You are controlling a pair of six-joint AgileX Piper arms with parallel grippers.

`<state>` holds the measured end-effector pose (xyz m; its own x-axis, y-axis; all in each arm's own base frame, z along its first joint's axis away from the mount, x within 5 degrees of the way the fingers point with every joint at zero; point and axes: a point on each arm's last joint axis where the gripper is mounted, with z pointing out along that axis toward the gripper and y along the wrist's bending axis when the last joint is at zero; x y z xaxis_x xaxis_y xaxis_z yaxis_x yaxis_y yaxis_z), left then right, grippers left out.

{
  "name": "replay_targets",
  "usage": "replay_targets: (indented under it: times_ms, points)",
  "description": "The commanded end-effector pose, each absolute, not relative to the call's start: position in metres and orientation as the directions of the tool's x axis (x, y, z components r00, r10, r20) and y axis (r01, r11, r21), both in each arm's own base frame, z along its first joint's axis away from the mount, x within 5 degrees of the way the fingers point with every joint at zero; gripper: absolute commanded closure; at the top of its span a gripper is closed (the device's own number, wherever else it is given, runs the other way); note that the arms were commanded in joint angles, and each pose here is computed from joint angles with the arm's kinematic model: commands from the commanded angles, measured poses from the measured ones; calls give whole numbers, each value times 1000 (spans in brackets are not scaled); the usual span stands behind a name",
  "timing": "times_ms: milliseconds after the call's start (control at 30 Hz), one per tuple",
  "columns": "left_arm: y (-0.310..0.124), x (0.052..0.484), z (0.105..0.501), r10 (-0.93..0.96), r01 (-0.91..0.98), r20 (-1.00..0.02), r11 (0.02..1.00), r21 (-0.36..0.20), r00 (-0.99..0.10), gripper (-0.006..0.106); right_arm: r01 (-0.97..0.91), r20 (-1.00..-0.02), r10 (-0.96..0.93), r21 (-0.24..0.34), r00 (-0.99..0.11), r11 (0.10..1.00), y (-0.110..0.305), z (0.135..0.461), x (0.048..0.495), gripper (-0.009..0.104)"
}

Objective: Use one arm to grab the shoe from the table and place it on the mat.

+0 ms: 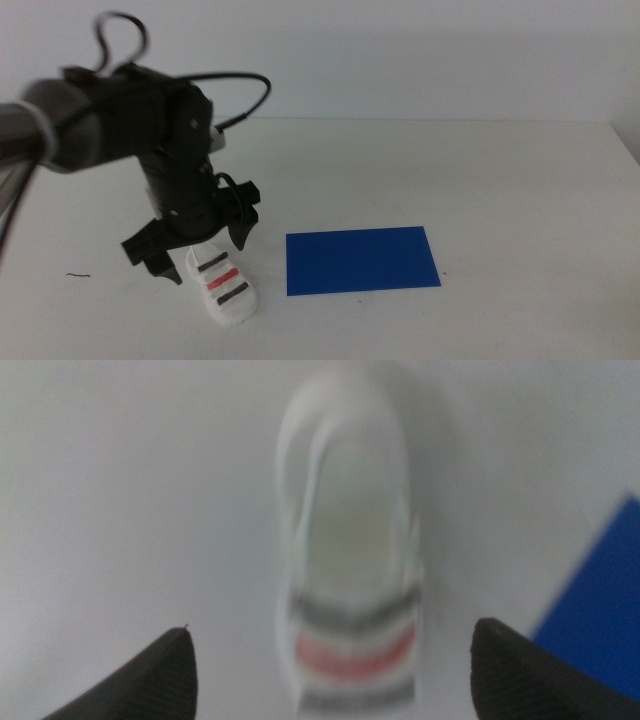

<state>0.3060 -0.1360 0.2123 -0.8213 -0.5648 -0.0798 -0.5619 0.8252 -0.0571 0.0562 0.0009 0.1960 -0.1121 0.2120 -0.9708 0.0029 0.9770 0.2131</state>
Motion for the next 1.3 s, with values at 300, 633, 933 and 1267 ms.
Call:
replay_targets:
  times_ms: [300, 633, 933, 1267]
  points:
    - [-143, 327, 170, -538, -536, -108, 843, -45, -836, 21, -2, -974, 203, 204, -101, 979, 1, 196, 56, 16]
    - [-151, 329, 195, -459, -456, -61, 888, -56, -886, 102, -2, -974, 203, 204, -101, 979, 1, 196, 56, 16]
    - [-231, 372, 238, -32, -19, -148, 996, -87, -988, 102, -2, -974, 203, 204, -101, 979, 1, 196, 56, 16]
    - [-301, 369, 215, 110, 132, -150, 981, -144, -983, 102, -2, -974, 203, 204, -101, 979, 1, 196, 56, 16]
